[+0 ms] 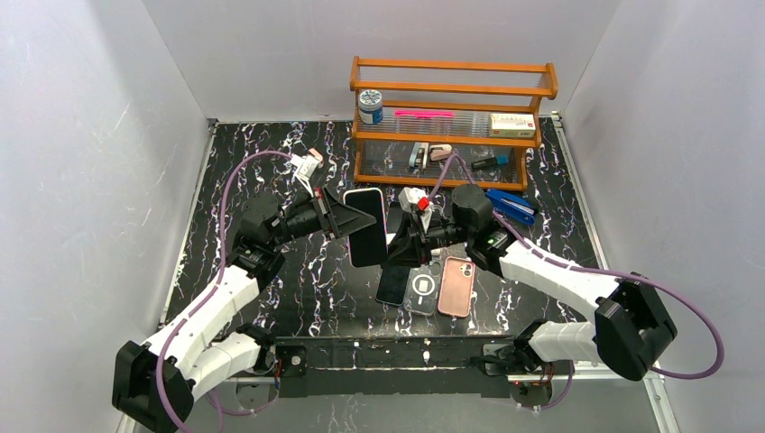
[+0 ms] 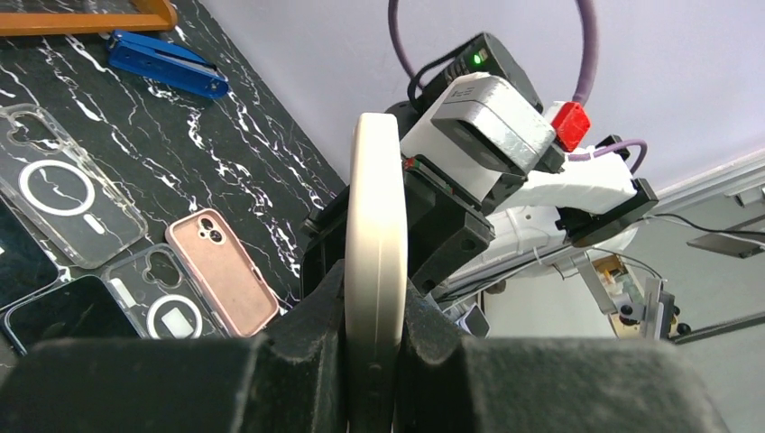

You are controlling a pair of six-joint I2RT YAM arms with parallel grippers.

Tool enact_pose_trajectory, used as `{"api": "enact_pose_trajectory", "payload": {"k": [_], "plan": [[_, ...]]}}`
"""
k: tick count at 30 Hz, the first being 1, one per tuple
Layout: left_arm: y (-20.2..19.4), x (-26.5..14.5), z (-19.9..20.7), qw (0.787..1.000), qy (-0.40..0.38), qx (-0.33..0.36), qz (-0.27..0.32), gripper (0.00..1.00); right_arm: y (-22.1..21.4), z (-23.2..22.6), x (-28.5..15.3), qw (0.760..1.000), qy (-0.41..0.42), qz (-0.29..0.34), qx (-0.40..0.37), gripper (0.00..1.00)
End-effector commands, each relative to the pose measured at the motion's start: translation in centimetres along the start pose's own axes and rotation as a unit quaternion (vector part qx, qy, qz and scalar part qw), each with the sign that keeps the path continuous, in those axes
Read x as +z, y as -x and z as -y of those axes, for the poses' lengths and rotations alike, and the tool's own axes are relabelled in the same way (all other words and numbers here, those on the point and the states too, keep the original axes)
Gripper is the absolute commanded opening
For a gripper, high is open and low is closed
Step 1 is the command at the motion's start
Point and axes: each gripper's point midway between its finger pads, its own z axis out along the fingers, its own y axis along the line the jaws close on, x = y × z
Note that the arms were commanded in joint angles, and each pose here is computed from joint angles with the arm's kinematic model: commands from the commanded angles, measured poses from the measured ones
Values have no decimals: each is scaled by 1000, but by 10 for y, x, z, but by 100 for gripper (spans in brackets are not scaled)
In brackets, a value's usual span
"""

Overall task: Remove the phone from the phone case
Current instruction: Remove the phone case from the phone.

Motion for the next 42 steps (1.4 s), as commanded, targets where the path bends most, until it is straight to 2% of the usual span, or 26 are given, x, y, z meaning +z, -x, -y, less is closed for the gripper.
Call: {"api": "enact_pose_trajectory", "payload": {"k": [1,4,11,20,27,29,34,35,38,42], "plan": [[-10,-3,27,998,-47,-31,-16,0,67,34,-6,985,-103,139,-21,11],[-13,-4,29,998,-53,-36,-16,0,73,33,-9,978,-98,181,16,13],[-21,-6,30,997,-62,-47,-13,0,88,39,-13,960,-87,246,99,28],[-26,-4,22,997,-54,-57,-13,0,108,32,-15,950,-54,284,117,38],[-36,6,-1,997,-27,-69,-19,0,109,25,-11,948,-14,293,126,38],[-38,8,-10,997,-14,-72,-23,0,104,24,-11,947,-7,293,129,33],[-37,6,-43,995,92,-36,-30,30,86,29,-11,946,-27,284,154,4],[-31,4,-50,992,121,-22,-20,36,82,33,-11,944,-39,282,165,1],[-16,-1,-59,985,173,7,-4,53,67,41,-12,941,-70,266,195,1],[-2,-10,-73,971,238,25,12,67,52,49,-13,936,-113,244,226,1]]}}
